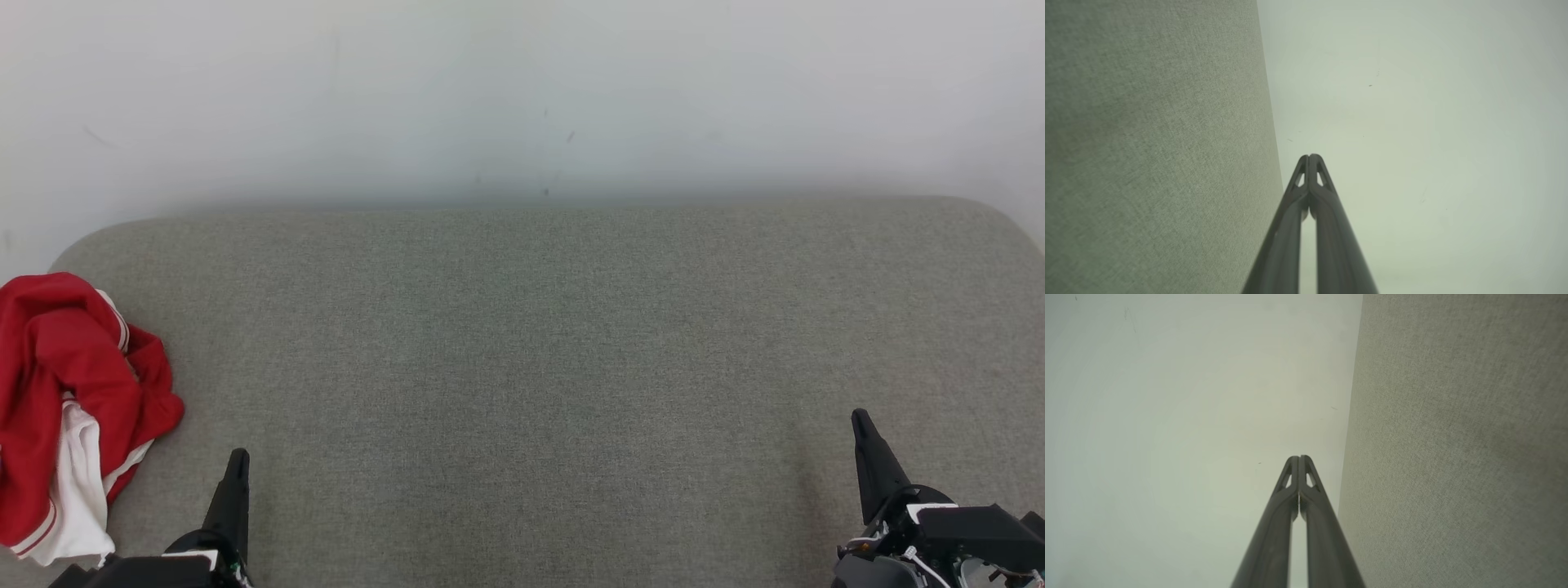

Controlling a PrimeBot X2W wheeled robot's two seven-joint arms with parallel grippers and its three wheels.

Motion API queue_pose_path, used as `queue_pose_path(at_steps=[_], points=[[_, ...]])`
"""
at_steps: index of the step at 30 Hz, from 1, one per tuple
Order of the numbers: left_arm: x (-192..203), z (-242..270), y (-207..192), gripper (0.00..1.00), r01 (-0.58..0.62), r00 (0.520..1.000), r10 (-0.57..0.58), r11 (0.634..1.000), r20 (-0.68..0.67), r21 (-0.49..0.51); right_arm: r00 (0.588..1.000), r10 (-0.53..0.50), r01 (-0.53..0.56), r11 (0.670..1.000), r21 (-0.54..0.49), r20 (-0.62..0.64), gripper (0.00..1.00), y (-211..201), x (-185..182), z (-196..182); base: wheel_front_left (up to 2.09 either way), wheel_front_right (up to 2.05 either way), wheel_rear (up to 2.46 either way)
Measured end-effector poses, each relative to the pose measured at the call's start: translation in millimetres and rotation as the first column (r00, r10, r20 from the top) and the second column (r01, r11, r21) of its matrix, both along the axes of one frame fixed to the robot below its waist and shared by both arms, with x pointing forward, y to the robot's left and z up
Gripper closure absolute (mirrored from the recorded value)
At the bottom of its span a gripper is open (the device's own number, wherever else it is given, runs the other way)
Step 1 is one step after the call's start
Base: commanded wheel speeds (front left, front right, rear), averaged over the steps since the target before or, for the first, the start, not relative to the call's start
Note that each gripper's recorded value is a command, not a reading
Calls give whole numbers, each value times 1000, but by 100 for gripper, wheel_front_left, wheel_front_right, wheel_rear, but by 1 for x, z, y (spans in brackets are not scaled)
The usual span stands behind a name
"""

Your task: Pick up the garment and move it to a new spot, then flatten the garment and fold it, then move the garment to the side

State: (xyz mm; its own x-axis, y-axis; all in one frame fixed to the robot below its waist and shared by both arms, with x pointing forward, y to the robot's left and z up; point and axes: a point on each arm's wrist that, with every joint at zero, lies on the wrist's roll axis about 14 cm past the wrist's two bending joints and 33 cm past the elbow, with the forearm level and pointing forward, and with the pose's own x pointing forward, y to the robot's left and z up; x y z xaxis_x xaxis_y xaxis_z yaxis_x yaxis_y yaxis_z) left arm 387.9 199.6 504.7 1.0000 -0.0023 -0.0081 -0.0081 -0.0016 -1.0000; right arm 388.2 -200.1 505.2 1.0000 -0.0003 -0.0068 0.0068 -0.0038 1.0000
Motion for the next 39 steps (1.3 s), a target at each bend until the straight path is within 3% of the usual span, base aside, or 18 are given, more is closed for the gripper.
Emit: queue_pose_path(at_steps=[17, 18, 25, 39], points=[[0, 0, 0, 100, 0, 1000, 0, 1000, 0, 0, 1000, 0, 0, 1000, 0, 0, 100, 0, 0, 0, 0, 0, 0], [-1, -2, 0, 0, 1, 1000, -1, 1000, -7, -1, 1000, 0, 0, 1000, 1, -7, 0, 0, -1, -2, 0, 0, 0], [-19, -40, -4, 0, -3, 993, 2, 1000, -118, -16, 992, -9, 10, 1000, 10, -129, 0, 0, -21, -43, 0, 0, 0], [-21, -35, -11, 0, -7, 995, 11, 999, -104, 46, 994, -17, 11, 998, -64, -108, 0, 7, -24, -36, 0, 0, 0]])
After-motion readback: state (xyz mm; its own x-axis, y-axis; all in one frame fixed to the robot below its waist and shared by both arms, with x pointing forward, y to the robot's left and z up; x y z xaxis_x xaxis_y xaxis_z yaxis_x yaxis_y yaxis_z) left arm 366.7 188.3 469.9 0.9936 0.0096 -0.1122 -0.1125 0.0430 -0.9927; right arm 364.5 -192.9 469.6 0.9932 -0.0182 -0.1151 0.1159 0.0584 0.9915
